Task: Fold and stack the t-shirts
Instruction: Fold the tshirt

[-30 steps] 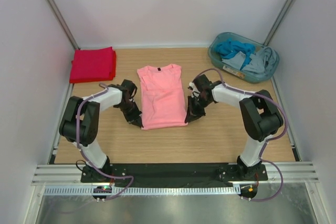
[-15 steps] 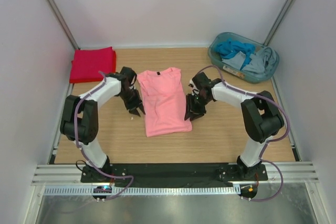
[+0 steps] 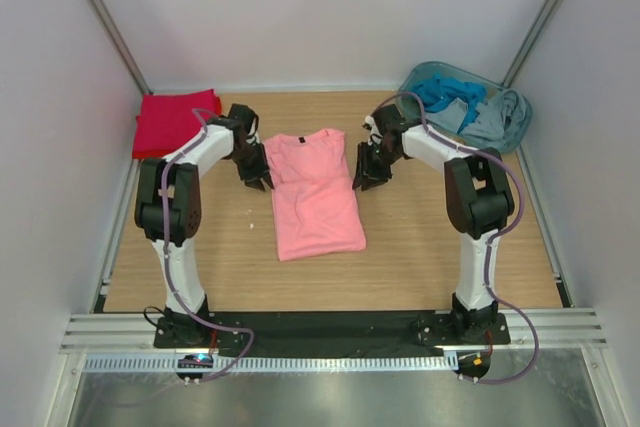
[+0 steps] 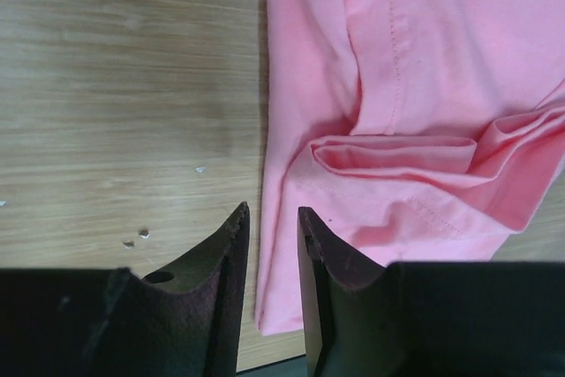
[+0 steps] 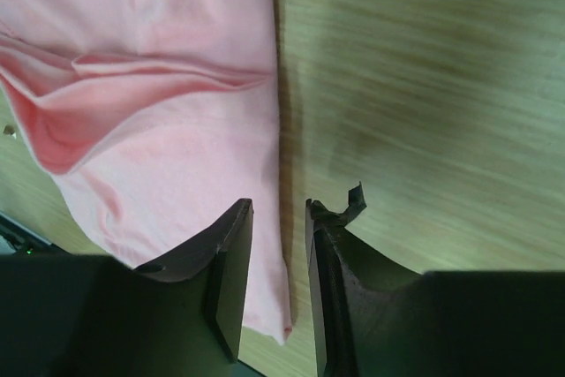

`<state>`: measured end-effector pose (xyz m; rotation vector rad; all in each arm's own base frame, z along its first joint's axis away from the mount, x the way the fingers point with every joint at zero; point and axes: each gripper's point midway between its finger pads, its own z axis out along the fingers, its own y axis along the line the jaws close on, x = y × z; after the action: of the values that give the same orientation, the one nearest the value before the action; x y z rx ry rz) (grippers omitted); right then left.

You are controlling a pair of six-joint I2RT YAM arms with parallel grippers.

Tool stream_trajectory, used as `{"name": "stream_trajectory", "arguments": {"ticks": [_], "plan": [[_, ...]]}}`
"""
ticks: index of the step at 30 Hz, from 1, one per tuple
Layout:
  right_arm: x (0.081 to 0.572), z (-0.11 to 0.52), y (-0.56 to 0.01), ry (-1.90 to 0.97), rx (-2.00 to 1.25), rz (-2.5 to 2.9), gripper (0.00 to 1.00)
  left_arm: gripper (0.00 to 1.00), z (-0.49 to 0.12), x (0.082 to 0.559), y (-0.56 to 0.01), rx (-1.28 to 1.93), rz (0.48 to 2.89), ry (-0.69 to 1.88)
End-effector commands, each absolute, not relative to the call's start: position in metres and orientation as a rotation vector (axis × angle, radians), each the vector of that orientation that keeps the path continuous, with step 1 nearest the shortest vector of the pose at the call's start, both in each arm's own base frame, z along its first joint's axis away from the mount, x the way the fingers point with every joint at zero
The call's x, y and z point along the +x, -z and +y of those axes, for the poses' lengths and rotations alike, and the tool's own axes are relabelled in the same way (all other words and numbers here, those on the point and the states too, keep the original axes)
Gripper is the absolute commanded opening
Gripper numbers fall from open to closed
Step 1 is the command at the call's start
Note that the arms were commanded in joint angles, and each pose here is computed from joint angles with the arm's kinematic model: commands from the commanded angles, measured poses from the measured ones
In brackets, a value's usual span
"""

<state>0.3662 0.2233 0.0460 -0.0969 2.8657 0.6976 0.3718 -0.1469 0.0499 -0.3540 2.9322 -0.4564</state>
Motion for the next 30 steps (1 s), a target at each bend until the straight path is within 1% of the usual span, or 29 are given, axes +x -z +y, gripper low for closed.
{"name": "stream_trajectory", "arguments": {"ticks": [1,3,11,17,21,23,24,25,26,27,28,30], "plan": [[0.382,0.232,-0.053,-0.753,-0.187,2.811,0.38,0.3,-0.159,0.391,-0.06,-0.208,2.853,0.576],[0.385,0.235,-0.049,-0.78,-0.191,2.8,0.39,0.31,-0.162,0.392,-0.057,-0.207,2.853,0.591],[0.395,0.246,-0.042,-0.851,-0.212,2.773,0.39,0.31,-0.166,0.393,-0.043,-0.203,2.862,0.626],[0.4,0.246,-0.038,-0.831,-0.215,2.778,0.37,0.31,-0.166,0.392,-0.037,-0.207,2.872,0.621],[0.402,0.246,-0.035,-0.828,-0.212,2.777,0.33,0.31,-0.168,0.391,-0.035,-0.214,2.87,0.64],[0.403,0.245,-0.035,-0.824,-0.208,2.775,0.26,0.27,-0.17,0.392,-0.036,-0.211,2.86,0.663],[0.404,0.244,-0.035,-0.816,-0.206,2.774,0.23,0.23,-0.171,0.392,-0.037,-0.218,2.859,0.671],[0.404,0.243,-0.035,-0.811,-0.203,2.774,0.15,0.16,-0.173,0.39,-0.037,-0.221,2.861,0.686],[0.405,0.243,-0.036,-0.81,-0.204,2.769,0.1,0.11,-0.172,0.391,-0.038,-0.231,2.858,0.688],[0.405,0.243,-0.037,-0.808,-0.206,2.767,0.06,0.0,-0.173,0.391,-0.041,-0.242,2.853,0.691],[0.406,0.244,-0.038,-0.808,-0.213,2.763,0.02,0.0,-0.172,0.391,-0.043,-0.25,2.85,0.687],[0.407,0.241,-0.037,-0.798,-0.202,2.766,0.01,0.0,-0.17,0.389,-0.044,-0.285,2.849,0.67]]}}
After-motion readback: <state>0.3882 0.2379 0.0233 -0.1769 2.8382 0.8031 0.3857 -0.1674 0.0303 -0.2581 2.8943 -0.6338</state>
